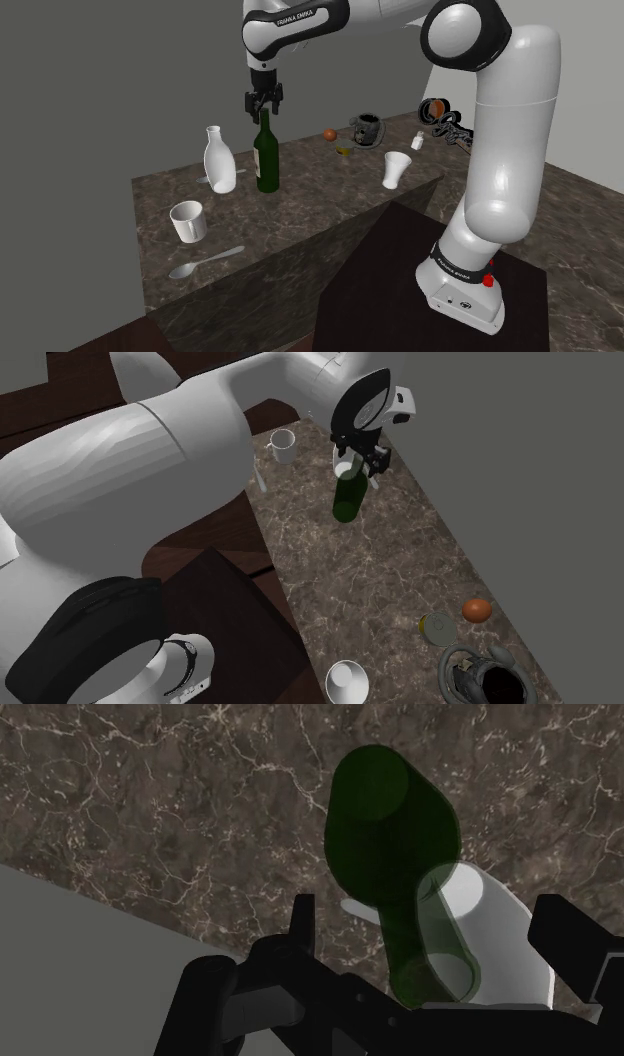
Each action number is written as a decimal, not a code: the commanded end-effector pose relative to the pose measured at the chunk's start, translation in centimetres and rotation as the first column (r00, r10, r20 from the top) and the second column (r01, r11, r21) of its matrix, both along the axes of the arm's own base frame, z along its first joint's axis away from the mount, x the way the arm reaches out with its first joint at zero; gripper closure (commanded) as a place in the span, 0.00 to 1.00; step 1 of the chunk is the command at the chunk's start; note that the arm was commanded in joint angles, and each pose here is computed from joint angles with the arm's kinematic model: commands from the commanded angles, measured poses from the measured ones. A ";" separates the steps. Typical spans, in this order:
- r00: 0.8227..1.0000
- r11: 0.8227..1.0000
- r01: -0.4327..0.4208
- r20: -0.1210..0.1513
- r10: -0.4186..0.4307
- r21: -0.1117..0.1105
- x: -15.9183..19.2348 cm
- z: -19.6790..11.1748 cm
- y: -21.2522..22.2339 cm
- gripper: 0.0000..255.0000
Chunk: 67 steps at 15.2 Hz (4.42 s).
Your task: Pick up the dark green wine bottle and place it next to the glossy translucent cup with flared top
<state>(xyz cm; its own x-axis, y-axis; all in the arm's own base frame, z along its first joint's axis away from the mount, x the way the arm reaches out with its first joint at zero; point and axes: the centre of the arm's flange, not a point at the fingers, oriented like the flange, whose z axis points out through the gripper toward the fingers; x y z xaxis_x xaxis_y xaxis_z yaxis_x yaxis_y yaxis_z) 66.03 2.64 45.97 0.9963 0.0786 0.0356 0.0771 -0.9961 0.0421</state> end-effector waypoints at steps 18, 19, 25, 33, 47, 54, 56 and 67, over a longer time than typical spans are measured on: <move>1.000 1.000 0.000 0.000 0.000 0.000 0.0 3.7 0.0 1.00; 1.000 1.000 0.000 0.000 0.000 0.000 0.0 4.2 0.0 1.00; 1.000 1.000 0.000 0.000 0.000 0.000 0.0 7.4 0.0 1.00; 1.000 1.000 0.000 0.000 0.000 0.000 0.0 11.6 0.0 1.00; 1.000 1.000 0.000 0.000 0.000 0.000 0.0 19.0 0.0 1.00; 1.000 1.000 0.000 0.000 0.000 0.000 -3.6 20.4 -3.9 1.00; 1.000 1.000 0.000 0.000 0.000 0.000 -5.3 20.4 -5.9 1.00; 1.000 1.000 0.000 0.000 0.000 0.000 -15.1 20.5 -16.6 1.00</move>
<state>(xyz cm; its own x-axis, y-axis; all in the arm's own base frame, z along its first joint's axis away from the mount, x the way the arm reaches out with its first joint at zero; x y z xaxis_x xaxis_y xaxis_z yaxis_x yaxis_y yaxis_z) 51.89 -12.94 66.48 0.9964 0.0776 0.0351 0.0761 -0.9962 0.0426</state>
